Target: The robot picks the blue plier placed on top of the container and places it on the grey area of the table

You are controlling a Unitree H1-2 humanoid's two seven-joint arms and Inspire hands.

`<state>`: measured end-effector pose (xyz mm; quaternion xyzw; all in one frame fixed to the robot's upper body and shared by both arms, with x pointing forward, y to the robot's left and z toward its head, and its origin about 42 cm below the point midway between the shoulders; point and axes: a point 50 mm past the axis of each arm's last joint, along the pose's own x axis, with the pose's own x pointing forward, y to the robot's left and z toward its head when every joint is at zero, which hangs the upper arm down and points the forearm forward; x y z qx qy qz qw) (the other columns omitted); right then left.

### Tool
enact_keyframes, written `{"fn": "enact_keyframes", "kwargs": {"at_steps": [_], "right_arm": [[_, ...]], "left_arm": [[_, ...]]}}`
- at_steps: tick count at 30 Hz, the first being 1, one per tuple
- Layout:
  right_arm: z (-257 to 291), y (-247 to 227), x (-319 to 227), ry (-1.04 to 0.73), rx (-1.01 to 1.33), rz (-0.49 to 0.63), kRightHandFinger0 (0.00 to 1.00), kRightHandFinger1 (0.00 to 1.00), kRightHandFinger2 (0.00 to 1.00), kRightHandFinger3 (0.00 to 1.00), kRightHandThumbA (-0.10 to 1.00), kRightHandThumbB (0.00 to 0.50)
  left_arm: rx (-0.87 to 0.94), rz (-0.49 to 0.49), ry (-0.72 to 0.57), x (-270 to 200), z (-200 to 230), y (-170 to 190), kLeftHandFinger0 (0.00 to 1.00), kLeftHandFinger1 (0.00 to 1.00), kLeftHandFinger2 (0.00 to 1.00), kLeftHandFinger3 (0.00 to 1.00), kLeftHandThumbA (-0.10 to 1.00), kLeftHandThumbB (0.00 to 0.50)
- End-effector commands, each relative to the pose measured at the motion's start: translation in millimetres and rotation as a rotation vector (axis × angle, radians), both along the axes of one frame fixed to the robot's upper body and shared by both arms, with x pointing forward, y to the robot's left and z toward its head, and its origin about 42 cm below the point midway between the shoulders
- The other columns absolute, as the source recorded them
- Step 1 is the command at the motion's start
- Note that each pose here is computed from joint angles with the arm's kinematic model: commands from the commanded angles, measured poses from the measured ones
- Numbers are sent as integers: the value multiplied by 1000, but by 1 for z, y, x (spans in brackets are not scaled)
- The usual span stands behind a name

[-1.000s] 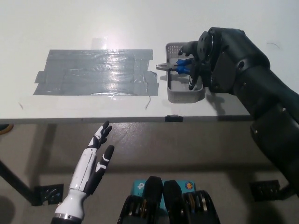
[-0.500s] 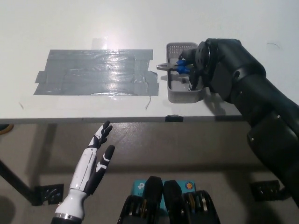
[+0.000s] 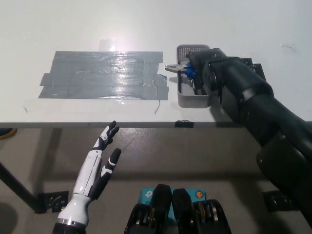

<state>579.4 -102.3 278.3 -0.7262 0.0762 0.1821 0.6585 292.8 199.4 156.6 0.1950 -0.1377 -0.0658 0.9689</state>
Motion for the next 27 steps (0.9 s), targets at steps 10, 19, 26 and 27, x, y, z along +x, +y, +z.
{"fn": "enact_keyframes", "kwargs": {"at_steps": [10, 19, 26, 27], "right_arm": [[37, -9, 10, -278, 13, 85, 7, 56, 266, 626, -100, 269], [66, 3, 10, -570, -97, 238, 0, 118, 570, 507, -100, 245], [87, 7, 11, -654, -182, 301, 0, 53, 476, 539, -100, 267], [89, 6, 11, -666, -171, 306, 0, 17, 450, 543, -100, 280]], "left_arm": [[16, -34, -101, 4, 11, -3, 1000, 1000, 906, 1000, 1000, 0], [21, -40, -90, 4, 11, -3, 1000, 1000, 848, 1000, 1000, 0], [25, -43, -78, 3, 7, -3, 1000, 1000, 834, 1000, 1000, 0], [25, -42, -76, 2, 8, -4, 1000, 1000, 833, 1000, 1000, 0]]}}
